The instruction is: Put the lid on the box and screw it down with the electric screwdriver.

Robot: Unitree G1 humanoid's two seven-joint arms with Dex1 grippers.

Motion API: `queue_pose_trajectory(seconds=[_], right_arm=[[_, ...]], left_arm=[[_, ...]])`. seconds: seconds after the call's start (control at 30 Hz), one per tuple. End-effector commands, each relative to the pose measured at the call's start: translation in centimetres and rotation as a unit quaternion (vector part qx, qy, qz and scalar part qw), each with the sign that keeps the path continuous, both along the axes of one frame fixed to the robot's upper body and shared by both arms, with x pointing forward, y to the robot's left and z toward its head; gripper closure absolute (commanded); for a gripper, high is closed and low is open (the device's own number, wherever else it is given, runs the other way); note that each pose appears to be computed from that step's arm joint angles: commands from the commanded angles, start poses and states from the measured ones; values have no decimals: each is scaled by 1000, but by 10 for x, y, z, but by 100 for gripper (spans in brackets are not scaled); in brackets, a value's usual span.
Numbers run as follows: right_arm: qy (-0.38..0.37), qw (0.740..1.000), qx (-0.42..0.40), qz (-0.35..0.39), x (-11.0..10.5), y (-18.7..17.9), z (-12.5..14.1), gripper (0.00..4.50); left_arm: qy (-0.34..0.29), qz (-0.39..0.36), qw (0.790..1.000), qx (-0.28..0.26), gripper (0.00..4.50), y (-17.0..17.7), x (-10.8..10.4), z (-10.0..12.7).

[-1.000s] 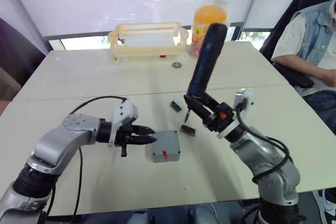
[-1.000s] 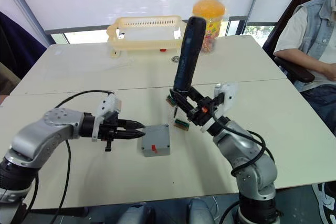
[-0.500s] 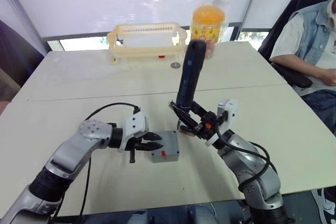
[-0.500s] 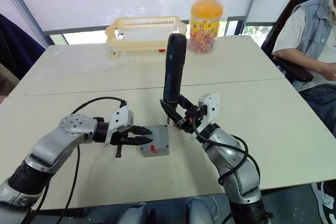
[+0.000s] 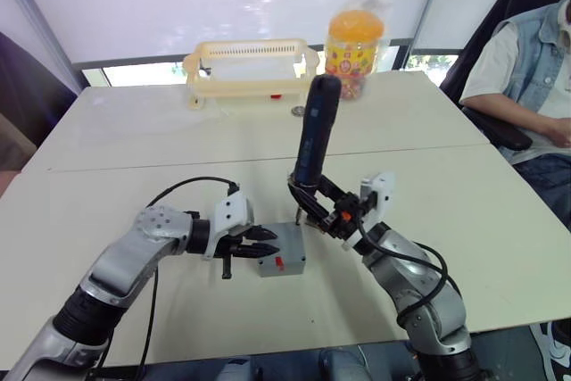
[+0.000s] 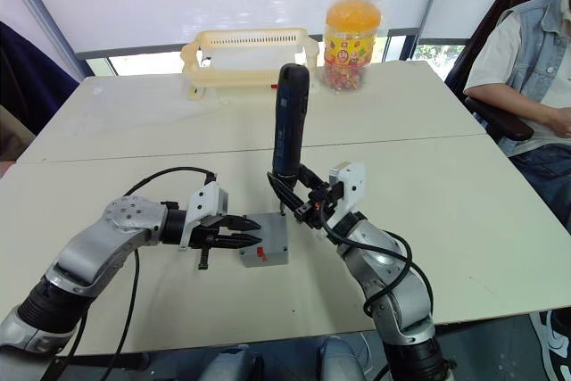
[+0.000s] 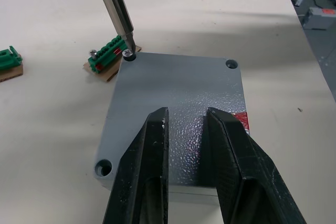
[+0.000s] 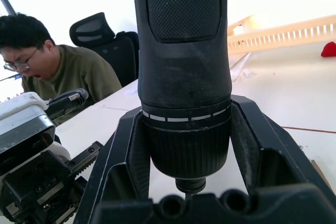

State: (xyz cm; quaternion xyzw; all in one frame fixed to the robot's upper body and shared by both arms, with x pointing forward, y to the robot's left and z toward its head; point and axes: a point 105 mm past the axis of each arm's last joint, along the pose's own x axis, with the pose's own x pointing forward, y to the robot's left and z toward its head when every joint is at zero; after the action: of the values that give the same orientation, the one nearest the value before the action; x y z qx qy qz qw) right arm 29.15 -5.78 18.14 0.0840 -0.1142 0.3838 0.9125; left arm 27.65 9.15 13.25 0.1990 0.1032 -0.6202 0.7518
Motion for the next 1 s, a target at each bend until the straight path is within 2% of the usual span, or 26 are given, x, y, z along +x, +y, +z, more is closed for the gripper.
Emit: queue_pose_trajectory(seconds=[0.03, 0.43, 1.0], right_arm=[[-44, 999, 17, 6, -6, 2, 18, 278], [-44, 999, 14, -7, 0, -2, 13, 278], [-52, 998, 28, -4, -2, -3, 23, 278]], left_arm=[[32, 9, 999, 23, 339, 5, -2, -18], [32, 10, 999, 24, 339, 3, -3, -18], [34, 7, 999, 25, 339, 2, -4, -21]])
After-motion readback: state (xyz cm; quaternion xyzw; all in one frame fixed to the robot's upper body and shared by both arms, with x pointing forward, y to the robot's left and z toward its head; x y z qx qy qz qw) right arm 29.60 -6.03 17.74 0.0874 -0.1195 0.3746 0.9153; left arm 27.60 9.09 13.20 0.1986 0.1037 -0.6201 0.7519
